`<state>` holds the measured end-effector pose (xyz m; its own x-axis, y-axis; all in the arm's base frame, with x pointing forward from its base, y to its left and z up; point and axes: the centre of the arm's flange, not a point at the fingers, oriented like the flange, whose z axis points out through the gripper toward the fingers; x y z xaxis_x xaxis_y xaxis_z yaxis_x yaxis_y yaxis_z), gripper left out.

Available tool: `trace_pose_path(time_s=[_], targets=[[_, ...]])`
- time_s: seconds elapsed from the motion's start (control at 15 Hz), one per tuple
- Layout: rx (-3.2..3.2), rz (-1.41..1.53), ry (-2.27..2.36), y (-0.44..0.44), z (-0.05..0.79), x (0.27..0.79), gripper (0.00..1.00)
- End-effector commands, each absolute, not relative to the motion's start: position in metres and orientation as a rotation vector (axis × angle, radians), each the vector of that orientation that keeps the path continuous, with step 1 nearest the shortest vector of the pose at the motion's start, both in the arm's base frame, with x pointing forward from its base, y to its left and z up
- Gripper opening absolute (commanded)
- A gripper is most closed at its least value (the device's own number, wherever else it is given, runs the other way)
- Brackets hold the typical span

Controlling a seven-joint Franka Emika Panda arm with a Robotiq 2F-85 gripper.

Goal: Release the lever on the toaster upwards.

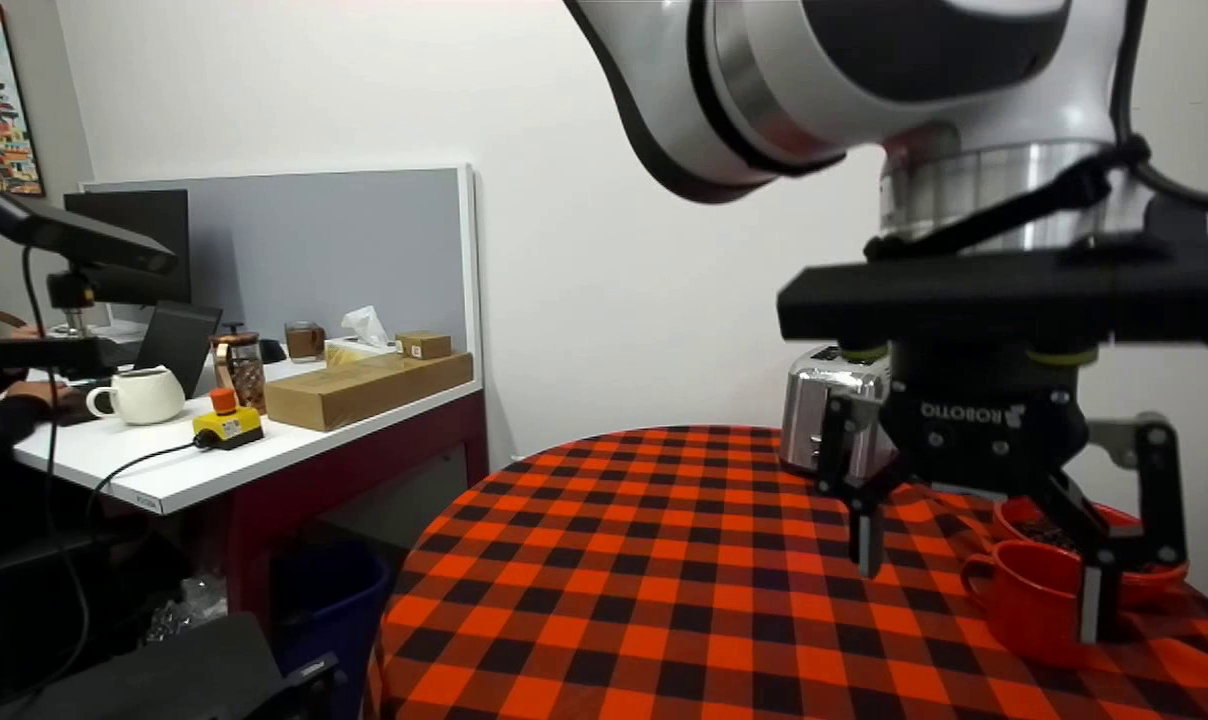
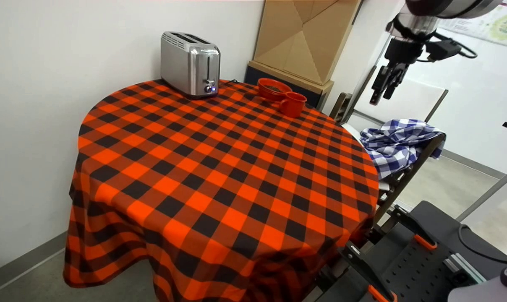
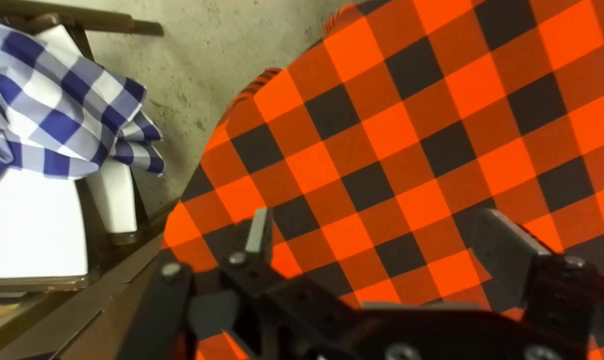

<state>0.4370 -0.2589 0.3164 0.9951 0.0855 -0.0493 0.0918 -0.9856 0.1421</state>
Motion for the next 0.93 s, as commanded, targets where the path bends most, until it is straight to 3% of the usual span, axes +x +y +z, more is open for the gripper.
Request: trace_pose_path(time_s=[0.0, 0.87], targets=[[3.041, 0.008, 0.213, -0.272, 0.266, 0.485, 1.0], [3.078, 0.014, 0.384, -0.265, 0.186, 0.616, 1.0]])
